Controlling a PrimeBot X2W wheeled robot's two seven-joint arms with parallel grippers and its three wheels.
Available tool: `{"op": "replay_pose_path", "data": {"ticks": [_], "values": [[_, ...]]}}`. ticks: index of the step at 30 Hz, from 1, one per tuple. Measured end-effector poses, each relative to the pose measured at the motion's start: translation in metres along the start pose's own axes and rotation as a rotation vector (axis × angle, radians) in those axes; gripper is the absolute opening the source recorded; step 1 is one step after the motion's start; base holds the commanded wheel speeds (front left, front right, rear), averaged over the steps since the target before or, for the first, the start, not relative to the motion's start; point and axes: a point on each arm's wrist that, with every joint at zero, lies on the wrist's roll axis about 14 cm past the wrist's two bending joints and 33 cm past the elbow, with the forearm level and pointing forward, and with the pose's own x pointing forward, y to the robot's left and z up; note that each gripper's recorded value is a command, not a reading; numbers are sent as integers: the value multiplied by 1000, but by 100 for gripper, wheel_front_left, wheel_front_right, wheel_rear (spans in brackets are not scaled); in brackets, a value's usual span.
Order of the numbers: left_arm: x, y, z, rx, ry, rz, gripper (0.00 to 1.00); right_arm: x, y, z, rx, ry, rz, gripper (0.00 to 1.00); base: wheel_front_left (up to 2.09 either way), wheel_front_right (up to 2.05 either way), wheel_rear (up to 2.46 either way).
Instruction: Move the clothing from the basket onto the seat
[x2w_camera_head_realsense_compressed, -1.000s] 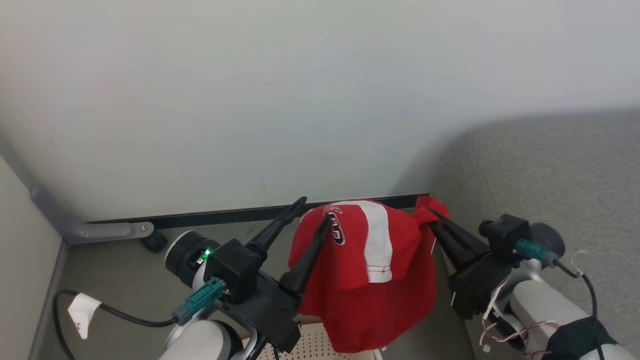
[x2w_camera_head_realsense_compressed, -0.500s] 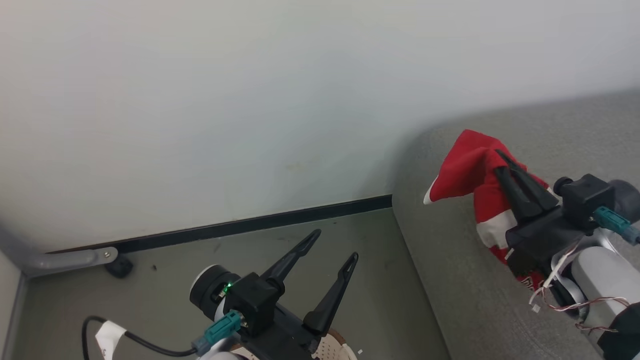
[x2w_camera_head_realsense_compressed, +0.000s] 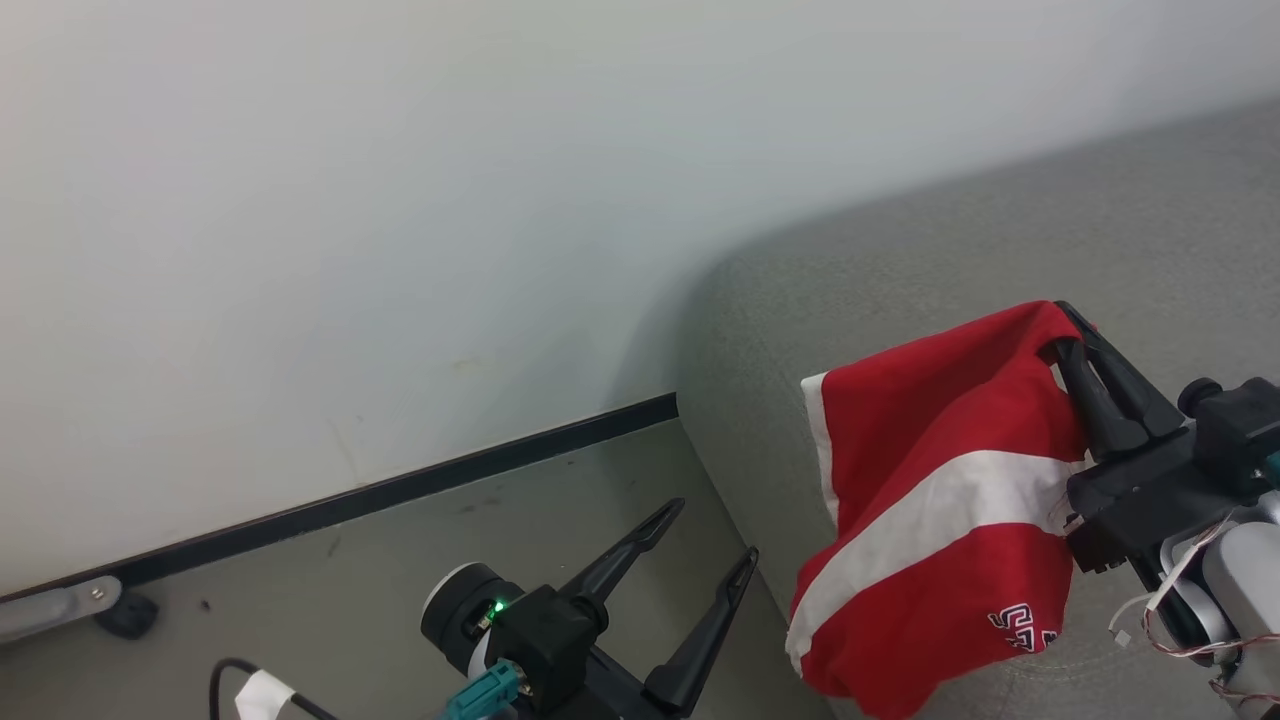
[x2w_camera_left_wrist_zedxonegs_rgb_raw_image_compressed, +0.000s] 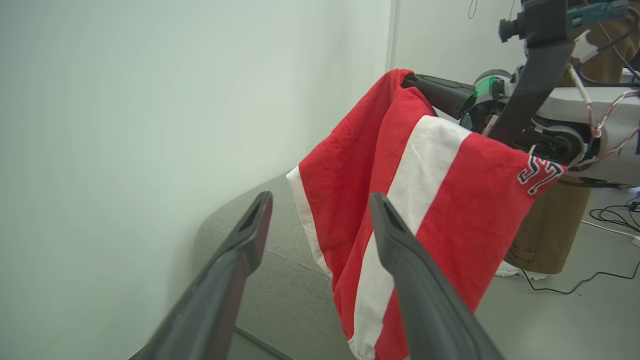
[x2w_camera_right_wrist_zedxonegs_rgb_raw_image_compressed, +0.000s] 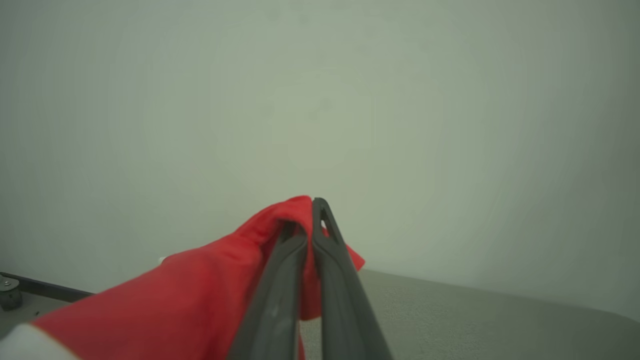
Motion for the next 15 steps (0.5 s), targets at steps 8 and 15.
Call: {"op": "replay_pose_path", "data": {"ticks": [8,15], "values": [[18,-27,-7,-27,5,-101,100,-27,-26,12,-32,-15,-81,0,0,0,0],[30,-47,-13,-51,9,-179,100,-50,-45,10,-44,11,-141,0,0,0,0]]}}
